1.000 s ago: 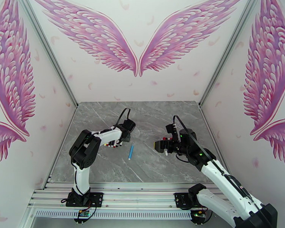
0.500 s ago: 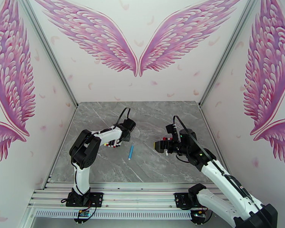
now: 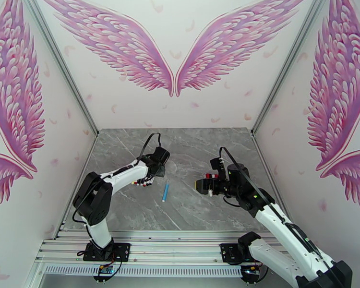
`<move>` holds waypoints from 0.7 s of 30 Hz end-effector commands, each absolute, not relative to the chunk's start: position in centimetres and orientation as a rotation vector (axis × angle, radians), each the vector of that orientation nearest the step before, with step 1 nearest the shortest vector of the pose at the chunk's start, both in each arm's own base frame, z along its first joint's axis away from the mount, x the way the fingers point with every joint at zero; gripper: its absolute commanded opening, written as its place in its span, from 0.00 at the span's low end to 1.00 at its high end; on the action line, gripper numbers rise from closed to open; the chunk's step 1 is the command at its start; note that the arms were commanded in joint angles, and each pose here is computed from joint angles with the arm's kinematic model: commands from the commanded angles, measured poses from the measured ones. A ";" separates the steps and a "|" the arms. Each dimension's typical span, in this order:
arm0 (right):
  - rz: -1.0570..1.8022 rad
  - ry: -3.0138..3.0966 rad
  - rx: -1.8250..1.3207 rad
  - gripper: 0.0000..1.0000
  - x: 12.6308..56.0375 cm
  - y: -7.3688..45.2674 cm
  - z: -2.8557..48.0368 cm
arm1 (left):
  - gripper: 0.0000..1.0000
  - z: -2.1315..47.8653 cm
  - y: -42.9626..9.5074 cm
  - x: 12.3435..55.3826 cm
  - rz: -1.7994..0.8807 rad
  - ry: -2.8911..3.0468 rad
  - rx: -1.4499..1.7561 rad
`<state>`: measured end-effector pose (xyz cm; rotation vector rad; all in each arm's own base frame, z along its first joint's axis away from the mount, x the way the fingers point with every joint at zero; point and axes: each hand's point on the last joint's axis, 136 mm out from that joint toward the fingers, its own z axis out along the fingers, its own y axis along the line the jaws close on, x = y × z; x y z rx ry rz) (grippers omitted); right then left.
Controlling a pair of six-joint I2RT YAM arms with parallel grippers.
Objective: Open the pen caps
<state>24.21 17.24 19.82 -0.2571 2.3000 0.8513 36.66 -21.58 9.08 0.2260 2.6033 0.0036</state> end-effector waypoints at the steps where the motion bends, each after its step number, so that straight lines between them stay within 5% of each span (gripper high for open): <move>1: 0.867 2.315 -0.273 0.99 23.2 17.2 20.6 | 0.39 8.1 -22.6 33.1 -0.138 2.709 0.215; 10: 0.851 2.381 -0.266 0.99 22.0 16.7 19.9 | 0.40 6.3 -25.8 28.2 -0.246 2.806 0.154; 21: 0.864 2.389 -0.260 0.99 21.7 16.7 19.4 | 0.40 4.4 -26.4 28.2 -0.192 2.848 0.163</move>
